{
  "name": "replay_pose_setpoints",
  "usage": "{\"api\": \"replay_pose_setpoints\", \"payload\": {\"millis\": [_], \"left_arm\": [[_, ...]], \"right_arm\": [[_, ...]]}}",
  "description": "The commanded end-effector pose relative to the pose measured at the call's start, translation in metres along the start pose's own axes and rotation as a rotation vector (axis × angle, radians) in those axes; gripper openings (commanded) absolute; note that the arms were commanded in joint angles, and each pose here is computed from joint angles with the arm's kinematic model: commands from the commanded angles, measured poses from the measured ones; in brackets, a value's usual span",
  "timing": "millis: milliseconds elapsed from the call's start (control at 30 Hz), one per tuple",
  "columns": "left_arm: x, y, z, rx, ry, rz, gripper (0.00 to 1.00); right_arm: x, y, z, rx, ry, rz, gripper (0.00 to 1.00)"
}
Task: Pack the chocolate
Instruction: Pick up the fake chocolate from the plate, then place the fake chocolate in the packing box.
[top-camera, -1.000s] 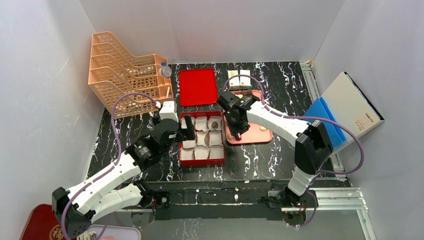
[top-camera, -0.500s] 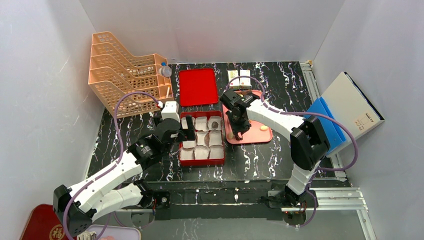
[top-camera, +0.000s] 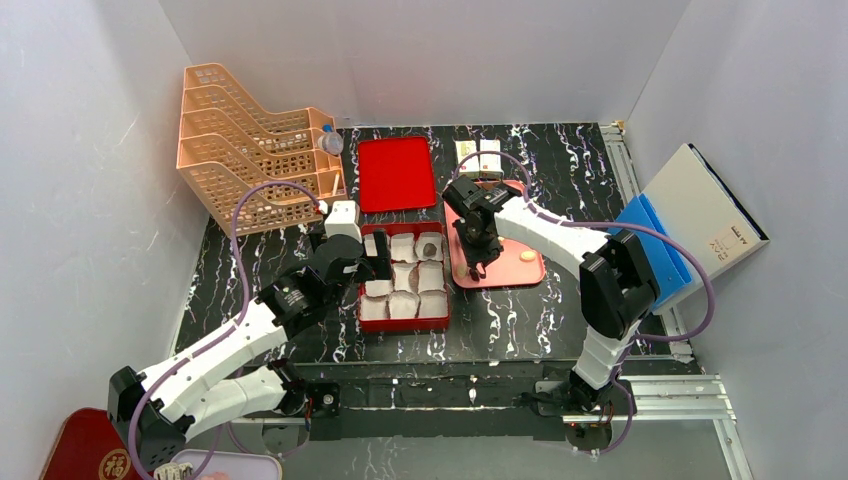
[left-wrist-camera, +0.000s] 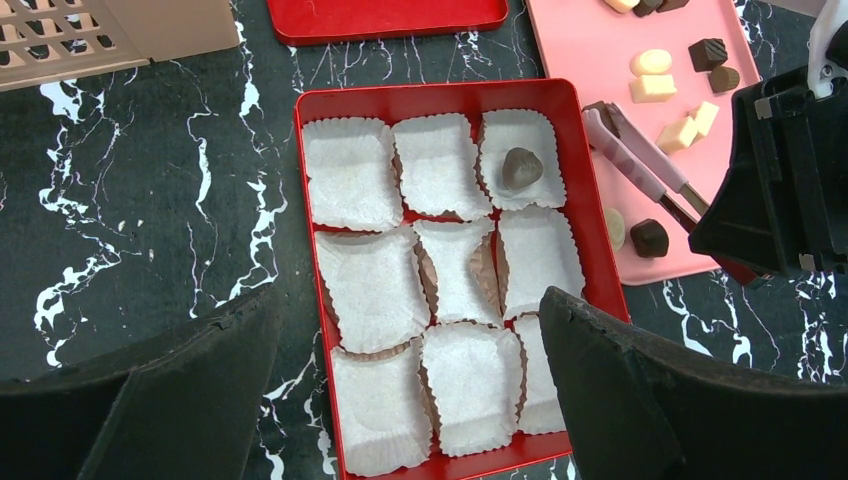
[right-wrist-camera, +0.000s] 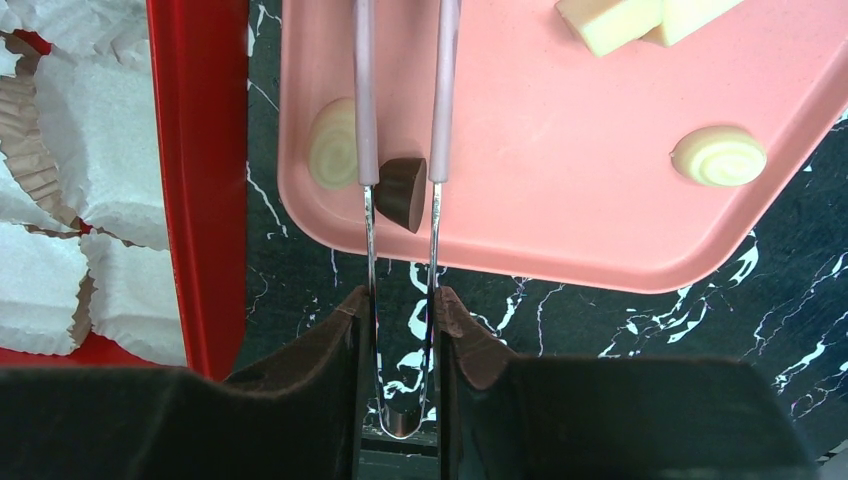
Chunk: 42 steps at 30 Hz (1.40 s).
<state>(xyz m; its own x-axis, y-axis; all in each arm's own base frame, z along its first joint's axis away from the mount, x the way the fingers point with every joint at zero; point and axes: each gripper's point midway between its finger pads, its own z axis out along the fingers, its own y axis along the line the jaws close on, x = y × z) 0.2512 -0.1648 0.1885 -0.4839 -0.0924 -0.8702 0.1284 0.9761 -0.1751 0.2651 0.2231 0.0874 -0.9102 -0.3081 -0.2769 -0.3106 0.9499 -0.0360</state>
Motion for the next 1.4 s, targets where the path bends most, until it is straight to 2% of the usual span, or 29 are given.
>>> {"api": "replay_pose_setpoints", "payload": {"millis": [0,700,1000,1367], "left_arm": [[-0.019,0.000,-0.005,-0.010,-0.053,-0.021,0.98],[-0.025,0.003,-0.009,-0.022,-0.080,-0.044,0.99],[-0.033,0.007,-0.013,-0.037,-0.102,-0.046,0.98],[-0.038,0.015,-0.022,-0.056,-0.120,-0.050,0.99]], "right_arm": [[-0.009,-0.005,-0.014,0.005,-0.049,-0.003,0.01],[-0.025,-0.010,-0.068,-0.030,-0.191,0.035,0.01],[-0.040,0.015,-0.095,-0.126,-0.233,0.002,0.01],[-0.051,0.059,-0.099,-0.175,-0.237,-0.093,0.01]]}}
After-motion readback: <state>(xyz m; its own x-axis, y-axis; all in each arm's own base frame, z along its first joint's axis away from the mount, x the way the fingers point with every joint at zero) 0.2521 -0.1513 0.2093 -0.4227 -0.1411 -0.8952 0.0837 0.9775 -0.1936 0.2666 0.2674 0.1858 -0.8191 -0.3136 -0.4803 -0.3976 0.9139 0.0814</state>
